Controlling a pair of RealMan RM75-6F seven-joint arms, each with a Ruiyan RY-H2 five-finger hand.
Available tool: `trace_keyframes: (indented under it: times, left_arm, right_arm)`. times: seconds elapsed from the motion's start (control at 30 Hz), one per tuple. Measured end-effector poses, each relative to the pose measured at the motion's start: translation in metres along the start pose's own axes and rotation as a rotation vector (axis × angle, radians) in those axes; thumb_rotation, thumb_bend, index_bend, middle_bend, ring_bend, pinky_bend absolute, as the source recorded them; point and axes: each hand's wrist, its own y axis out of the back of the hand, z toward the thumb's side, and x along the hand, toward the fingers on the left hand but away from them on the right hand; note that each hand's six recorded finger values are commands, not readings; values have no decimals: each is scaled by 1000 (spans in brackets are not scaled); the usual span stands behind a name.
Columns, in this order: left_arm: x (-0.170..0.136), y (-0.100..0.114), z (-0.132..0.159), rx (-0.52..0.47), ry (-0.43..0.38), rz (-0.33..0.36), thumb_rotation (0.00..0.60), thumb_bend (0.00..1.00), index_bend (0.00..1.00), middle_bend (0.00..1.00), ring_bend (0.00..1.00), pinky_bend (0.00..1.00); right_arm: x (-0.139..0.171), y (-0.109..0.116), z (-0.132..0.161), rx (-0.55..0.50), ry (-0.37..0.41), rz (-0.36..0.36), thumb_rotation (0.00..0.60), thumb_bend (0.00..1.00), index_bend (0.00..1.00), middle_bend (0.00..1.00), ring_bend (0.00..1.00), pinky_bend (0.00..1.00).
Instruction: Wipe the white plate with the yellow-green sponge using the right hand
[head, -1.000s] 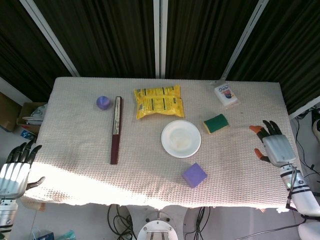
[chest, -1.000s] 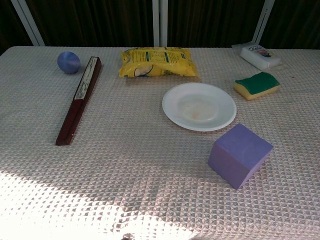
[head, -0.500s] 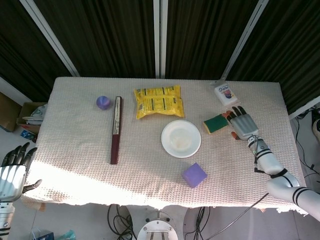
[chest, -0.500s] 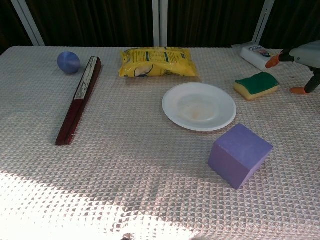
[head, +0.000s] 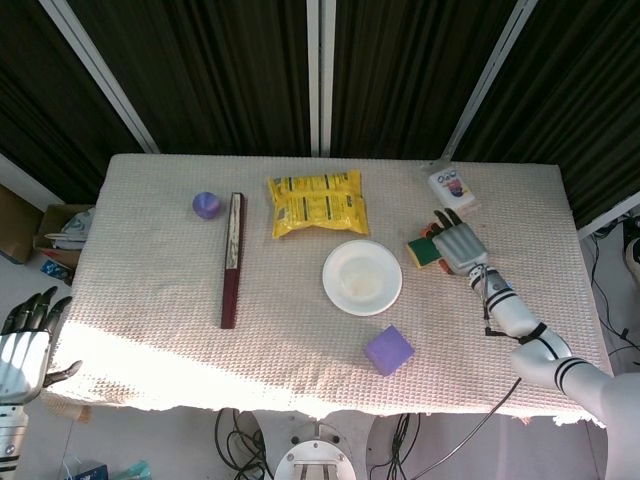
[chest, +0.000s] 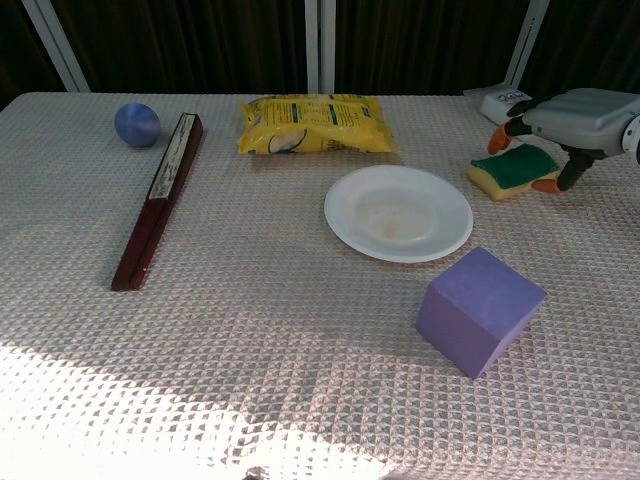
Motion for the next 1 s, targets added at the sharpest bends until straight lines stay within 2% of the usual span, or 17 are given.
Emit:
trace_keyframes:
  times: [0.23, 0.6, 0.8, 1.0]
  left_arm:
    - [-1, -1, -1, -3, 2, -5, 600, 63, 138, 23, 51, 117]
    - [-1, 0, 0, -4, 0, -11, 600, 63, 138, 23, 51, 117]
    - [0, 1, 2, -5, -1, -8, 600, 63, 138, 23, 51, 118]
    - [-1, 1, 4, -3, -9, -10, 600, 63, 138, 23, 51, 117]
  right_arm:
    - [-2, -2, 1, 4, 10, -8, 600, 254, 298, 247, 0, 0]
    - [1, 9, 3, 36, 46, -69, 600, 301, 422, 319, 0, 0]
    - [13, 29, 24, 42, 132, -145, 600, 301, 441, 332, 1, 0]
    - [21, 35, 80, 82, 289, -176, 600, 302, 443, 335, 1, 0]
